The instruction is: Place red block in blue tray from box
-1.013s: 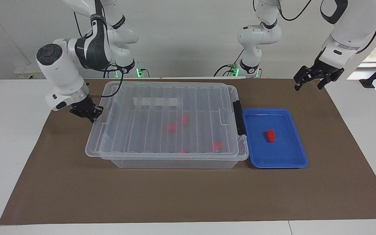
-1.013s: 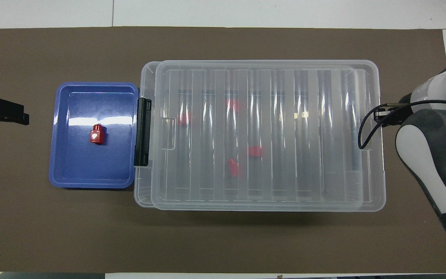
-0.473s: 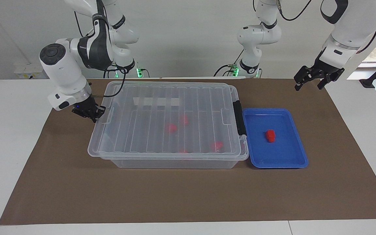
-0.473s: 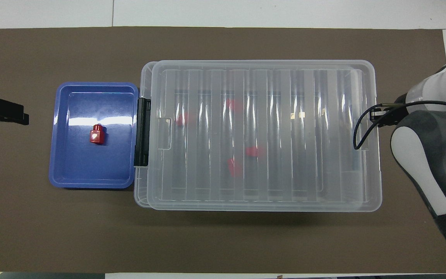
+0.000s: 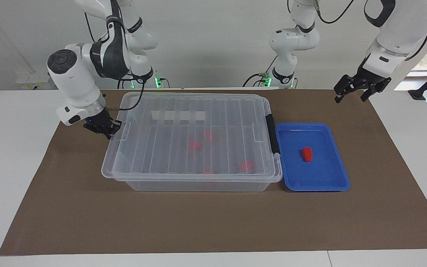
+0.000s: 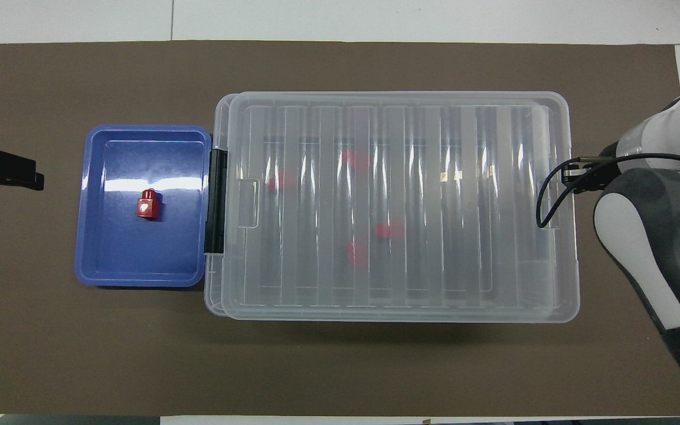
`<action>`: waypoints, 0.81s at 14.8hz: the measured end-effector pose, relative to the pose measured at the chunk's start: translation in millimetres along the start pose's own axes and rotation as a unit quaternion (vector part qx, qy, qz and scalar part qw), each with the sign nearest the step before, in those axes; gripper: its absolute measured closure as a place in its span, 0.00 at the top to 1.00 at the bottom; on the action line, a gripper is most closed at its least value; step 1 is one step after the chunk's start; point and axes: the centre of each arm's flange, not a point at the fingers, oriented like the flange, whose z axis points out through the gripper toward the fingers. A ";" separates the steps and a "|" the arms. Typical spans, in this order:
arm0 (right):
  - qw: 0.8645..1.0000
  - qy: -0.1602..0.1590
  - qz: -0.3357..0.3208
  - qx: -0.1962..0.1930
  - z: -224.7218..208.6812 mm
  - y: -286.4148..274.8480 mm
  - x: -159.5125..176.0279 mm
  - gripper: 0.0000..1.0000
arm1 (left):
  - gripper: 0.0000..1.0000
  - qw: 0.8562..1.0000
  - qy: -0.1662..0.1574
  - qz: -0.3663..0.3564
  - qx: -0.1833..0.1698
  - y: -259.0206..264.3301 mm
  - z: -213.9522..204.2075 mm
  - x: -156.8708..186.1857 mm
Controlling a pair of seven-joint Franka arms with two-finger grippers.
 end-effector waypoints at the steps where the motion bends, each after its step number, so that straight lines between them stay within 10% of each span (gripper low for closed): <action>1: 1.000 -0.006 0.001 -0.001 -9.9 0.7 -0.4 0.01 | 1.00 1.000 0.000 0.000 0.000 0.0 0.0 0.0; 4: 1.000 -0.016 0.006 -0.003 -50.3 7.0 -5.8 0.12 | 1.00 1.000 0.000 0.000 0.000 -0.1 0.0 0.0; 12: 0.999 -0.023 0.021 -0.006 -161.3 24.9 -49.4 0.93 | 1.00 1.000 0.000 0.000 0.000 -0.1 0.0 0.0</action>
